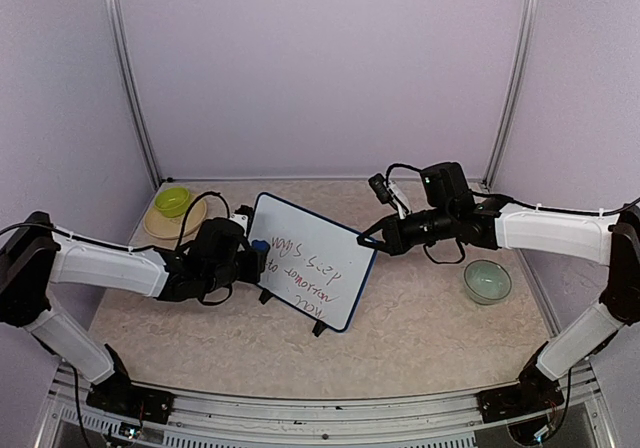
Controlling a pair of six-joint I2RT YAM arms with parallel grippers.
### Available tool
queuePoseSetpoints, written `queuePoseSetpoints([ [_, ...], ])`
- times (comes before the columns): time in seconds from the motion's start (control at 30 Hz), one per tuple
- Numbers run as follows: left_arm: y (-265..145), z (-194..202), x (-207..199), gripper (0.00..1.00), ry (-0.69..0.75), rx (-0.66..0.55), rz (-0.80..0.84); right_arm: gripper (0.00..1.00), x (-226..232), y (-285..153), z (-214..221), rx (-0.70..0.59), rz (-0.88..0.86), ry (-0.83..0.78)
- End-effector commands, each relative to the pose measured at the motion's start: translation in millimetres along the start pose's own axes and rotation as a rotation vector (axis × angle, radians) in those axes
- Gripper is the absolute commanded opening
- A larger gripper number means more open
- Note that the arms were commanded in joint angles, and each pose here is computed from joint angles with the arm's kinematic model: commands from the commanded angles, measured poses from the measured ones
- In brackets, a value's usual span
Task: Erase the whiteboard
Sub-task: Erase the center of the whiteboard.
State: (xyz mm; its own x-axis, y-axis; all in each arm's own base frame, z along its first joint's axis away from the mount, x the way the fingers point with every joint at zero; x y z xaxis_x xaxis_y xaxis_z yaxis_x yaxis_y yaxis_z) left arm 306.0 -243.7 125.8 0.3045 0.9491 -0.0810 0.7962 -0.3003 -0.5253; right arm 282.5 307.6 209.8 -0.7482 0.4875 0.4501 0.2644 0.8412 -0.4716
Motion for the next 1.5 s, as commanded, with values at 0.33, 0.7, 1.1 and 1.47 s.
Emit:
queuePoseSetpoints([
  [0.33,8,-58,-37,0.17,0.024,-0.094,0.061,0.00,2,6,24,0.099,-0.002,-0.038],
  [0.7,3,31,-18,0.16,0.027,0.075,0.008,0.00,-1,13,25,0.106,-0.011,-0.032],
  [1.1,1,-20,-23,0.16,0.025,-0.046,0.011,0.00,0,12,26,0.106,-0.009,-0.029],
  [1.47,5,-70,-19,0.17,-0.027,-0.131,0.053,0.00,1,10,25,0.104,-0.006,-0.034],
])
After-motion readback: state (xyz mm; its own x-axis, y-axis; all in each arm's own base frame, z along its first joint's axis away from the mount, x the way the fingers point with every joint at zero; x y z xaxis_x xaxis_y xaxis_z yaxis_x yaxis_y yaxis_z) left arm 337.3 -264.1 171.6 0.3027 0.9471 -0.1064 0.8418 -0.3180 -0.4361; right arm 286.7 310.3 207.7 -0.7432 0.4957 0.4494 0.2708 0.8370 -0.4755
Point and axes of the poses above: each gripper's point midway between its finger pads, its own y axis out along the fingers, its own x axis along the line the jaws close on, z = x × y, the point moved 3 cm from there along -y, back along the fingers, and after that the axes turned 1 degree about y, right-handed, at the moved point
